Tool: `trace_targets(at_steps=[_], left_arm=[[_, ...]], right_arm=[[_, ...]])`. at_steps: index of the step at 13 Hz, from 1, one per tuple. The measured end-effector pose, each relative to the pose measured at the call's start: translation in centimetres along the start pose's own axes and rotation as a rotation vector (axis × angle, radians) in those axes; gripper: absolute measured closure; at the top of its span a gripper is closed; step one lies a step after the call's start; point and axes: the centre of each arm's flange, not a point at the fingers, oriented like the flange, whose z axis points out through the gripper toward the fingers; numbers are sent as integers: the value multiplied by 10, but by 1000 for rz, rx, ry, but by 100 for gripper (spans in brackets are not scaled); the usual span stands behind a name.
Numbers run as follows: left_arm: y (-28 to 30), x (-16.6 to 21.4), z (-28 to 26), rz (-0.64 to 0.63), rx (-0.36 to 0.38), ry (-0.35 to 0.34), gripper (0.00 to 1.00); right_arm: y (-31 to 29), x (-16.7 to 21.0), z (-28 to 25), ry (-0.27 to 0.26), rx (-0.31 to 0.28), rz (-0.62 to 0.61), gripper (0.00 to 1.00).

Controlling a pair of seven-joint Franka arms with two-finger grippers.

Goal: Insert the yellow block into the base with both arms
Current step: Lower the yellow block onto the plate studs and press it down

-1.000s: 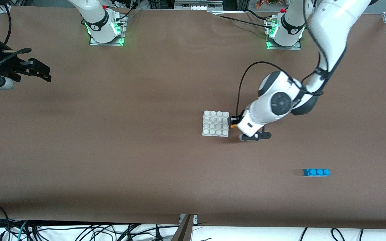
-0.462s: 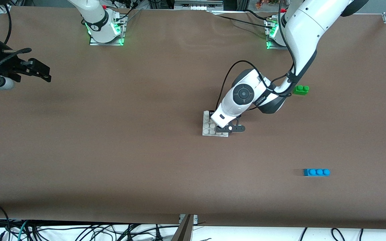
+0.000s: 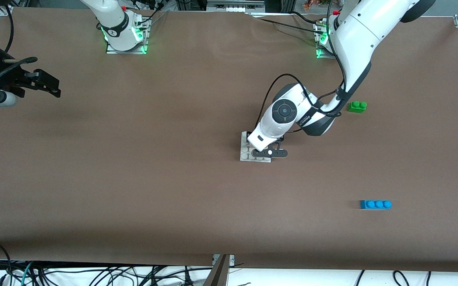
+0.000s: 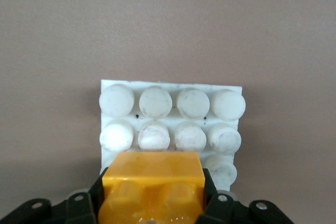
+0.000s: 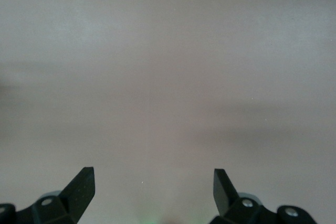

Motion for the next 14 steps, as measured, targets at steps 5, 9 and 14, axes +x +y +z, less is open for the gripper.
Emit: trace_targets(at_steps=[5, 9, 14], left_arm=[[12, -7, 8, 7, 8, 3, 32], [14, -8, 11, 6, 18, 6, 32], [16, -11, 19, 8, 40, 10, 32]], right_arm=[[0, 0, 0, 0, 0, 0, 0], [0, 0, 0, -1, 0, 0, 0], [0, 2, 4, -7, 0, 1, 0]])
